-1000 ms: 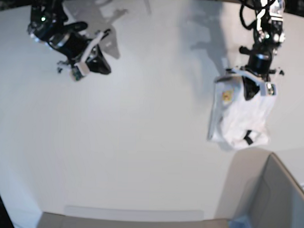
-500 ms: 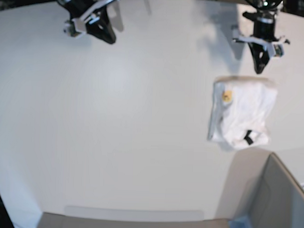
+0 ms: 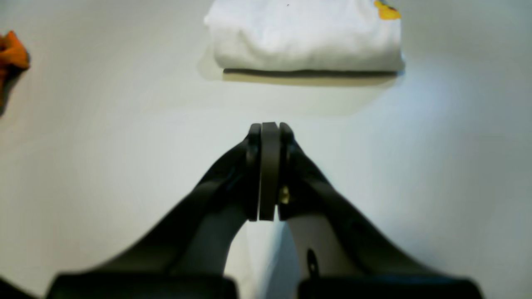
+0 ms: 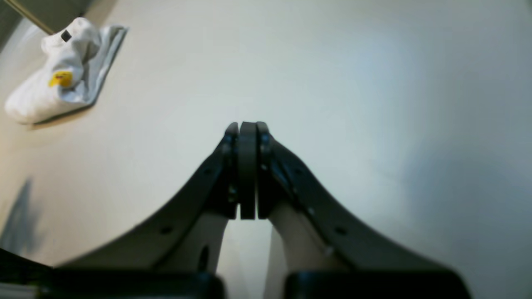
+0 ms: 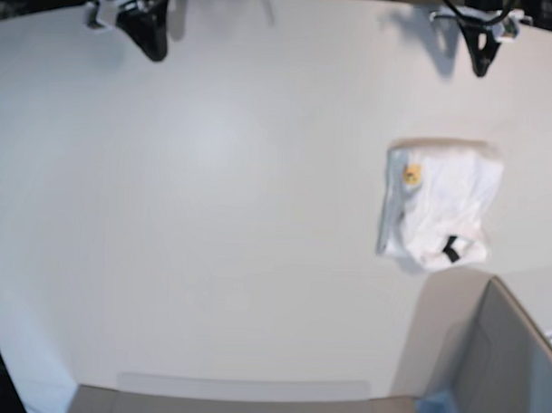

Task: Layout the t-shirt on the table in an organized manner, then fold the t-shirt properly

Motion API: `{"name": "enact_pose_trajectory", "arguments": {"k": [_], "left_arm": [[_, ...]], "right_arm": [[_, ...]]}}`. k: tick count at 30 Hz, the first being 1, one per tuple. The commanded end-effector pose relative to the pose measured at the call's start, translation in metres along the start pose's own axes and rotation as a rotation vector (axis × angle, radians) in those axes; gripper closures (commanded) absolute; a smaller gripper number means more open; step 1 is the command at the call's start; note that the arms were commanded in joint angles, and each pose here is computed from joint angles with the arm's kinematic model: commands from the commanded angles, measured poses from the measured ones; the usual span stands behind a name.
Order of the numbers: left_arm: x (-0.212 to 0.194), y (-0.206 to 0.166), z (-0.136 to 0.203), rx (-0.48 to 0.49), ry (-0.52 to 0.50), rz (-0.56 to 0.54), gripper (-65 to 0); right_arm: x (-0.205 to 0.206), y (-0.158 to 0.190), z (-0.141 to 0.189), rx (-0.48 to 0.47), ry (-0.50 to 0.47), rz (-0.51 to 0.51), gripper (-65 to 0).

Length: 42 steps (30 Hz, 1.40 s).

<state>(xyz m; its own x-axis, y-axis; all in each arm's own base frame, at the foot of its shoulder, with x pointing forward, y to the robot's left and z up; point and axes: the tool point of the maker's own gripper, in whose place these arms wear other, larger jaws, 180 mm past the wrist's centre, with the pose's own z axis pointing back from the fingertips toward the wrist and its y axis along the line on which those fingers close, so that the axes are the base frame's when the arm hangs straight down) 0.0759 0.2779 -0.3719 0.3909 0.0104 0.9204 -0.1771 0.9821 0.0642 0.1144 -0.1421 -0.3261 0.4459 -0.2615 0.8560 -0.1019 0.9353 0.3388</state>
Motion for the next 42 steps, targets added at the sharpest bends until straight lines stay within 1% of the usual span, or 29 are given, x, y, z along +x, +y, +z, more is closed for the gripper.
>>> {"name": "enact_pose_trajectory", "arguments": {"k": [1, 3, 6, 9, 11, 15, 18, 21, 23, 27, 29, 31, 35, 36, 37, 39, 42], "left_arm": [[0.000, 0.004, 0.010, 0.028, -0.018, 0.009, 0.0], [-0.010, 0.008, 0.020, 0.062, 0.000, 0.020, 0.0], [-0.031, 0.018, 0.038, 0.091, 0.065, 0.006, 0.0], [-0.050, 0.026, 0.049, 0.113, 0.123, -0.003, 0.0], [-0.063, 0.028, 0.059, 0.146, 0.154, 0.011, 0.0], [-0.085, 0.032, 0.080, 0.184, 0.183, 0.009, 0.0], [-0.109, 0.029, 0.100, 0.182, 0.236, 0.003, 0.0], [-0.129, 0.028, 0.121, 0.181, 0.266, -0.012, 0.0], [-0.138, 0.027, 0.137, 0.176, 0.271, -0.026, 0.0], [-0.143, 0.023, 0.160, 0.161, 0.249, -0.048, 0.0], [-0.147, 0.022, 0.171, 0.155, 0.258, -0.058, 0.0], [-0.158, 0.018, 0.185, 0.169, 0.297, -0.051, 0.0], [-0.182, 0.016, 0.184, 0.179, 0.353, -0.061, 0.0], [-0.190, 0.013, 0.184, 0.171, 0.374, -0.063, 0.0], [-0.199, 0.009, 0.185, 0.157, 0.400, -0.066, 0.0], [-0.216, 0.000, 0.183, 0.123, 0.447, -0.075, 0.0], [-0.237, -0.013, 0.179, 0.067, 0.511, -0.093, 0.0]], "right_arm": [[0.004, 0.002, 0.005, 0.025, -0.018, -0.001, 0.0], [-0.006, -0.008, 0.012, 0.003, 0.005, -0.006, 0.0], [-0.024, -0.035, 0.027, -0.071, 0.045, -0.028, 0.0], [-0.046, -0.063, 0.044, -0.161, 0.090, -0.068, 0.0], [-0.059, -0.081, 0.054, -0.218, 0.109, -0.094, 0.0], [-0.074, -0.121, 0.075, -0.352, 0.115, -0.130, 0.0], [-0.082, -0.143, 0.084, -0.424, 0.144, -0.110, 0.0], [-0.094, -0.165, 0.095, -0.506, 0.183, -0.093, 0.0], [-0.100, -0.181, 0.102, -0.564, 0.191, -0.099, 0.0], [-0.087, -0.214, 0.115, -0.695, 0.149, -0.072, 0.0], [-0.079, -0.229, 0.126, -0.774, 0.135, -0.053, 0.0], [-0.083, -0.241, 0.133, -0.838, 0.137, -0.065, 0.0], [-0.101, -0.243, 0.091, -0.795, 0.211, -0.064, 0.0], [-0.100, -0.243, 0.081, -0.784, 0.204, -0.056, 0.0], [-0.099, -0.243, 0.070, -0.771, 0.181, -0.049, 0.0], [-0.100, -0.240, 0.049, -0.741, 0.107, -0.049, 0.0], [-0.106, -0.231, 0.026, -0.692, 0.003, -0.056, 0.0]]}}
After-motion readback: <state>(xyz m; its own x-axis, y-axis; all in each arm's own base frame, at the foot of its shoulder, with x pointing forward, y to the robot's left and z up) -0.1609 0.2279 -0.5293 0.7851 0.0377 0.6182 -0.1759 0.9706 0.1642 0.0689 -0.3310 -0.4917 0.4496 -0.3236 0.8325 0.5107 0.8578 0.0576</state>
